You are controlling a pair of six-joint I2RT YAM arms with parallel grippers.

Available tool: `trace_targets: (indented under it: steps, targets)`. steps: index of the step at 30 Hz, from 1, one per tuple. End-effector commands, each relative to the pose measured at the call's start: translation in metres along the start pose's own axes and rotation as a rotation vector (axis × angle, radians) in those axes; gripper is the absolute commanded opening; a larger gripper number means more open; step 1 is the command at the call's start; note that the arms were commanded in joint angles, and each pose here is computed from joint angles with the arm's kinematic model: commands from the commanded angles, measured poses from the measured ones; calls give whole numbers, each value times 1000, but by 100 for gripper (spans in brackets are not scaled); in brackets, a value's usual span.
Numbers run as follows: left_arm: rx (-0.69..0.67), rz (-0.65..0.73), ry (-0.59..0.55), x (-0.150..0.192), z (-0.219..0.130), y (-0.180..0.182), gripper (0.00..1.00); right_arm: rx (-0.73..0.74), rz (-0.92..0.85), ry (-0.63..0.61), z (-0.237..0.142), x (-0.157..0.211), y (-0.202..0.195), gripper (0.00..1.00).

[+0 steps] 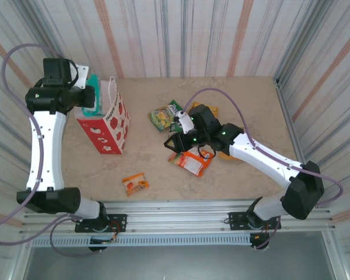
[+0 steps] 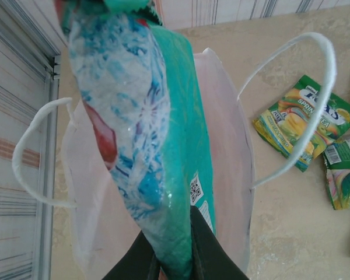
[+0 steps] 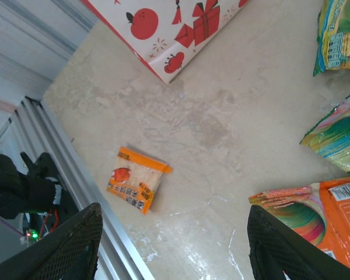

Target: Place the snacks into the paper bag

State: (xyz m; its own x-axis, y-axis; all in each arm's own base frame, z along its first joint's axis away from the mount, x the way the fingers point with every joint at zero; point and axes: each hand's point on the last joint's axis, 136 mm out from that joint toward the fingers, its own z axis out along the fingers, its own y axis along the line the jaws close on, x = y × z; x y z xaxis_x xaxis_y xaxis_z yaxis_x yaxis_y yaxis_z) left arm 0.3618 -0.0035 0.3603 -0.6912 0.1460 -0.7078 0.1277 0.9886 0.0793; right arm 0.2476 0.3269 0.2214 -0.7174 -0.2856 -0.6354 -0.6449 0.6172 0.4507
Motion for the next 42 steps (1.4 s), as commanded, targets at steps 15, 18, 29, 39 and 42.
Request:
trace_targets:
  steps: [15,18,29,39,42]
  targets:
    - [143,-70,-125,8,-85,-43,48,86,147,1,11,3,0,67]
    - [179,-115,-126,27,-102,-51,48,93,181,17,17,13,7,66]
    - [288,-258,26,122,-114,-80,45,188,244,127,44,65,30,64]
    - [331,-309,100,163,-107,-91,44,219,320,364,101,115,48,65]
    - [336,-314,117,169,-104,-93,44,233,339,413,123,123,46,64]
